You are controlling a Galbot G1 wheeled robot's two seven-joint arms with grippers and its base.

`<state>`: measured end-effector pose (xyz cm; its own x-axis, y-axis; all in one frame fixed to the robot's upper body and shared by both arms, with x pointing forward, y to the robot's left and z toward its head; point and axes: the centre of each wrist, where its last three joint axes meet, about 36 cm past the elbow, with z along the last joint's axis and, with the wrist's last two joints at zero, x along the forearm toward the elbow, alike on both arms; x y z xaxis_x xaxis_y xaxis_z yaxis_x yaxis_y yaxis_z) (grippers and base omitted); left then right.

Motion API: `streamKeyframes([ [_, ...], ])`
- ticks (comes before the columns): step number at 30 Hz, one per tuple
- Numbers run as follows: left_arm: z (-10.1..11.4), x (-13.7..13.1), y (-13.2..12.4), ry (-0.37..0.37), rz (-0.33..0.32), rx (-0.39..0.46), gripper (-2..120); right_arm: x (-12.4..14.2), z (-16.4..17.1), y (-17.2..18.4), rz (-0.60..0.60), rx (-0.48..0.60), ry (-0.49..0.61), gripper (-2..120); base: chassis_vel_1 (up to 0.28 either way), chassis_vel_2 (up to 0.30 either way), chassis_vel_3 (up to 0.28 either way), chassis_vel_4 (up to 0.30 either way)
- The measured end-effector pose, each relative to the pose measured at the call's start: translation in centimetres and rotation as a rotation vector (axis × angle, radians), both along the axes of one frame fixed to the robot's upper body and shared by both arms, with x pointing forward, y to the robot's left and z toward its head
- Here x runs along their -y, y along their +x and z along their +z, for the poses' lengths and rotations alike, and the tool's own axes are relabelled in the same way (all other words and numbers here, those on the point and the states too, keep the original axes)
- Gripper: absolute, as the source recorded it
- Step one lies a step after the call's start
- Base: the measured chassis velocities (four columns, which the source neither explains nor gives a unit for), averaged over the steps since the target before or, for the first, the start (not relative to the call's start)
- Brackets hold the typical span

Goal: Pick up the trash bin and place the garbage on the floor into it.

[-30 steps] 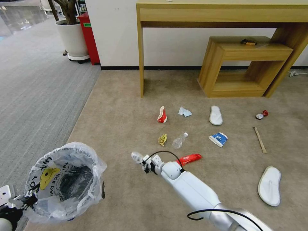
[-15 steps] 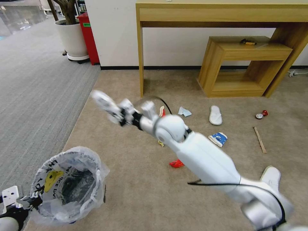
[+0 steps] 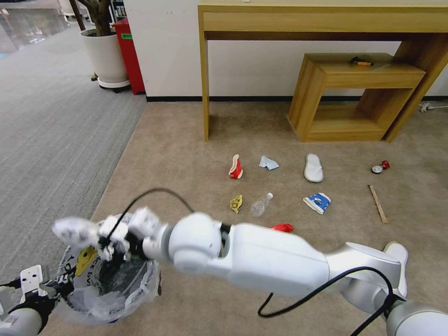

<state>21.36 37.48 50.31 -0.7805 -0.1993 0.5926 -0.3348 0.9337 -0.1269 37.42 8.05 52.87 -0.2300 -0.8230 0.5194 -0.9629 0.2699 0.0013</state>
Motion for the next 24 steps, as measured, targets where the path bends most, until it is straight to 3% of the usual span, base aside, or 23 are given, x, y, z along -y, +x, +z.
streamKeyframes([
  [4, 0.1, 0.1, 0.0, -0.001, -0.001, 0.004, 0, 0.1, -0.2, -0.2, -0.008, -0.010, -0.007, 29, 0.000, 0.000, 0.000, 0.000],
  [7, 0.1, 0.1, 0.0, -0.002, 0.000, 0.006, 0, 0.1, -0.1, 0.2, -0.023, -0.011, -0.001, 45, 0.000, 0.000, 0.000, 0.000],
  [11, 0.2, 0.1, 0.0, -0.004, 0.000, 0.007, 0, 0.2, 0.3, 0.5, -0.028, -0.013, 0.007, 54, 0.000, 0.000, 0.000, 0.000],
  [16, 0.4, 0.1, -0.1, -0.005, 0.003, 0.009, 0, 0.3, 0.6, 0.8, -0.036, -0.019, 0.022, 76, 0.000, 0.000, 0.000, 0.000],
  [18, 0.4, 0.1, -0.1, -0.005, 0.002, 0.009, 0, 0.3, 0.6, 0.8, -0.037, -0.020, 0.023, 77, 0.000, 0.000, 0.000, 0.000],
  [21, 0.5, 0.2, -0.1, -0.007, 0.001, 0.012, 0, 0.4, 0.5, 0.8, -0.045, -0.030, 0.045, 96, 0.000, 0.000, 0.000, 0.000],
  [24, 0.5, 0.2, -0.2, -0.008, 0.002, 0.012, 0, 0.5, 0.6, 1.0, -0.057, -0.031, 0.066, 99, 0.000, 0.000, 0.000, 0.000],
])
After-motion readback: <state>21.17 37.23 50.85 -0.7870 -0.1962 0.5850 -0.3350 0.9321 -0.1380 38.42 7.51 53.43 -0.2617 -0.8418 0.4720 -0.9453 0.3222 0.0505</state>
